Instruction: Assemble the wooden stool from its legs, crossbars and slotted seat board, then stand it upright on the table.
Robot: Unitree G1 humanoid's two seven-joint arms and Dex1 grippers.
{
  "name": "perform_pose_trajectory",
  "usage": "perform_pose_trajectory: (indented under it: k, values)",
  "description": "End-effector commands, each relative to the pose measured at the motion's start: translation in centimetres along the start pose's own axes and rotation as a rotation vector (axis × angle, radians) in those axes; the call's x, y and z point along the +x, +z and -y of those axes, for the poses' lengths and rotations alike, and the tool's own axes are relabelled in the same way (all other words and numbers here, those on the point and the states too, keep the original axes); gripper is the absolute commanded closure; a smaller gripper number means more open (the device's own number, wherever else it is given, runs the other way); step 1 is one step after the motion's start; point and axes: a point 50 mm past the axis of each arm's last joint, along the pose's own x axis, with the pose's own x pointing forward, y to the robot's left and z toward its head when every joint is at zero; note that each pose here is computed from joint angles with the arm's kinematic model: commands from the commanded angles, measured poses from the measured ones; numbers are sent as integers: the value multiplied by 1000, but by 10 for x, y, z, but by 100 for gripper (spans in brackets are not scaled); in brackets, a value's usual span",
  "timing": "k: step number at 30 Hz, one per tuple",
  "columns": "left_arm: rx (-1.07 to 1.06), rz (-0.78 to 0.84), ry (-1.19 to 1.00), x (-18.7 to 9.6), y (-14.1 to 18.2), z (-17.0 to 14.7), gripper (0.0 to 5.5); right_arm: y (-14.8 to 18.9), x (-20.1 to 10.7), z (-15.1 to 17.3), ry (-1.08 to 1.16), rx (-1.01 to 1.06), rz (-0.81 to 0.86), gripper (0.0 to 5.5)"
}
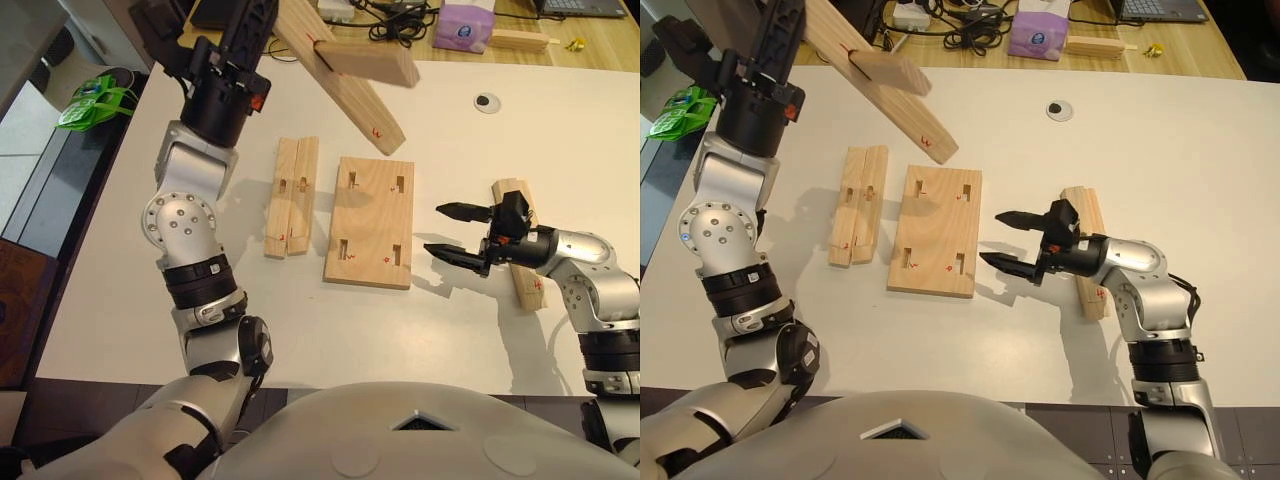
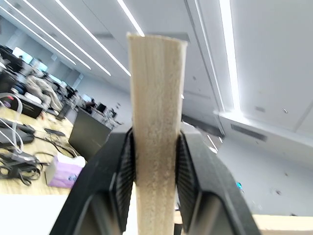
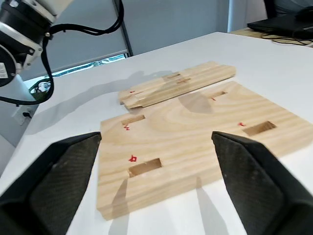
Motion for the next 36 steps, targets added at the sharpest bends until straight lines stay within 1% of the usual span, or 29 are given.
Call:
perform_pose_trajectory:
  k: [1, 4, 5, 9, 11, 13, 16, 18, 21, 22, 25, 28, 32, 34, 36]
  values:
    - [15, 77, 38, -1, 3, 8, 447, 10, 24, 3, 48, -111, -80, 207]
    - [14, 100, 77, -4, -1, 9, 447, 4, 47, 3, 79, -168, -161, 252]
    - [14, 101, 89, -5, -3, 8, 447, 2, 54, 2, 94, -184, -183, 276]
    - [10, 110, 107, -5, -7, 9, 447, -6, 74, 5, 125, -223, -255, 341]
    - [10, 112, 115, -5, -9, 9, 447, -11, 80, 10, 128, -238, -309, 373]
    - [17, 109, 124, -4, -10, 9, 447, -23, 84, 17, 99, -275, -415, 419]
    - [25, 114, 138, -5, -10, 8, 447, -40, 84, 26, 49, -358, -547, 466]
    - [32, 121, 154, -5, -9, 6, 447, -47, 87, 31, 19, -395, -598, 497]
    - [37, 128, 167, -6, -9, 5, 447, -54, 93, 37, -20, -422, -634, 536]
    - [43, 128, 171, -6, -9, 5, 447, -56, 94, 38, -36, -426, -636, 549]
    - [102, 126, 206, -7, -8, 2, 447, -55, 107, 41, -82, -409, -595, 550]
    - [195, 106, 254, -10, -14, -1, 447, -59, 124, 34, -91, -334, -538, 550]
    - [264, 83, 295, -15, -23, -3, 447, -62, 136, 29, -93, -293, -508, 550]
    - [315, 82, 338, -17, -24, -6, 447, -55, 141, 30, -114, -283, -457, 550]
    - [413, 73, 432, -22, -22, -8, 447, -30, 134, 40, -193, -275, -325, 550]
